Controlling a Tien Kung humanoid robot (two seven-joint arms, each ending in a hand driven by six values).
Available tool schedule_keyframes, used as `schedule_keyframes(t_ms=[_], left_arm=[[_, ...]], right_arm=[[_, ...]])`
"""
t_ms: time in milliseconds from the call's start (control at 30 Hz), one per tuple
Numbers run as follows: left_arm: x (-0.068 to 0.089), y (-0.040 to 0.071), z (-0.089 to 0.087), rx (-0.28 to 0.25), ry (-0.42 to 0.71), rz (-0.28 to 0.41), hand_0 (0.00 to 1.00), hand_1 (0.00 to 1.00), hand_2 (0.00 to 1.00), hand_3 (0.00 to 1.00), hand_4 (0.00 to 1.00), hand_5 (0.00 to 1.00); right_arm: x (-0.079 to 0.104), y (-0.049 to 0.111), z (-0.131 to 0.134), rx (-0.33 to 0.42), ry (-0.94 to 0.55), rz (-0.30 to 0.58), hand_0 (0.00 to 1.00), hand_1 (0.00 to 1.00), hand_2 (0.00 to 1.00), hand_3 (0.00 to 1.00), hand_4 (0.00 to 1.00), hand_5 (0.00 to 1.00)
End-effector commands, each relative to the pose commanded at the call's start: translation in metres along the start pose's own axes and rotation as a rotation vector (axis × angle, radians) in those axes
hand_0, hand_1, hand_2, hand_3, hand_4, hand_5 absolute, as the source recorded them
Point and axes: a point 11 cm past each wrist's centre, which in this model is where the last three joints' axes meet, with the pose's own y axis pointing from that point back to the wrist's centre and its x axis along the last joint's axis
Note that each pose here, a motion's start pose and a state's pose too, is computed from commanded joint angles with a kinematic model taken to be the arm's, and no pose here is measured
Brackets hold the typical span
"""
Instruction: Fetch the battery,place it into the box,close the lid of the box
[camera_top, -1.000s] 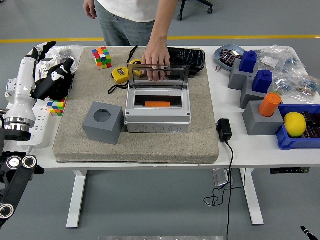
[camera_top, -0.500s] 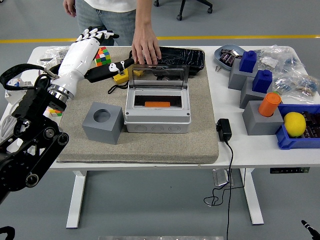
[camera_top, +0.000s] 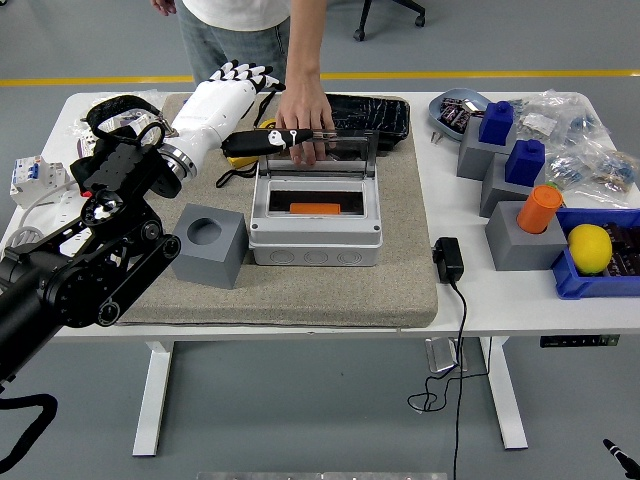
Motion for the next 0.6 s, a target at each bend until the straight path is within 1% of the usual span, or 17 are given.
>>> schedule_keyframes(t_ms=[67, 167, 333, 400, 467, 500, 600], left_arm=[[-0.008, -0.003, -0.002, 0.001, -0.021, -0.03, 0.998, 0.998, 0.994, 0.83, 0.998, 0.998], [-0.02, -0.005, -0.009, 0.018, -0.042, -0.076, 0.998, 0.998, 0.99, 0.827, 0.998, 0.998], [-0.033, -0.002, -0.012, 0.026, -0.041, -0.108, 0.998, 0.998, 0.985, 0.821, 0.998, 0.998], [-0.035, -0.001, -0.011, 0.024, -0.04, -0.113, 0.998, 0.998, 0.985, 0.821, 0.998, 0.998], [-0.038, 0.002, -0.008, 0.013, -0.043, -0.124, 0.998, 0.998, 0.985, 0.821, 0.998, 0.998], [-0.04, 0.003, -0.007, 0.009, -0.044, -0.129, 0.998, 0.998, 0.973, 0.801, 0.998, 0.998], [-0.045, 0.008, -0.004, -0.006, -0.04, -0.139, 0.998, 0.998, 0.973, 0.801, 0.998, 0.998]], right_arm=[[0.0, 0.0, 0.002, -0.004, 0.003, 0.001, 0.842, 0.808, 0.786, 0.812, 0.998, 0.998], [0.0, 0.0, 0.003, -0.006, 0.007, 0.0, 0.841, 0.809, 0.786, 0.813, 0.998, 0.998], [0.0, 0.0, 0.004, -0.009, 0.008, 0.001, 0.842, 0.808, 0.787, 0.813, 0.998, 0.998], [0.0, 0.0, 0.005, -0.01, 0.006, 0.001, 0.842, 0.808, 0.787, 0.813, 0.998, 0.998], [0.0, 0.0, 0.005, -0.011, 0.007, 0.001, 0.842, 0.808, 0.787, 0.813, 0.998, 0.998], [0.0, 0.0, 0.006, -0.012, 0.006, 0.002, 0.842, 0.809, 0.786, 0.813, 0.998, 0.998], [0.001, 0.0, 0.007, -0.014, 0.004, 0.003, 0.842, 0.809, 0.786, 0.813, 0.998, 0.998]])
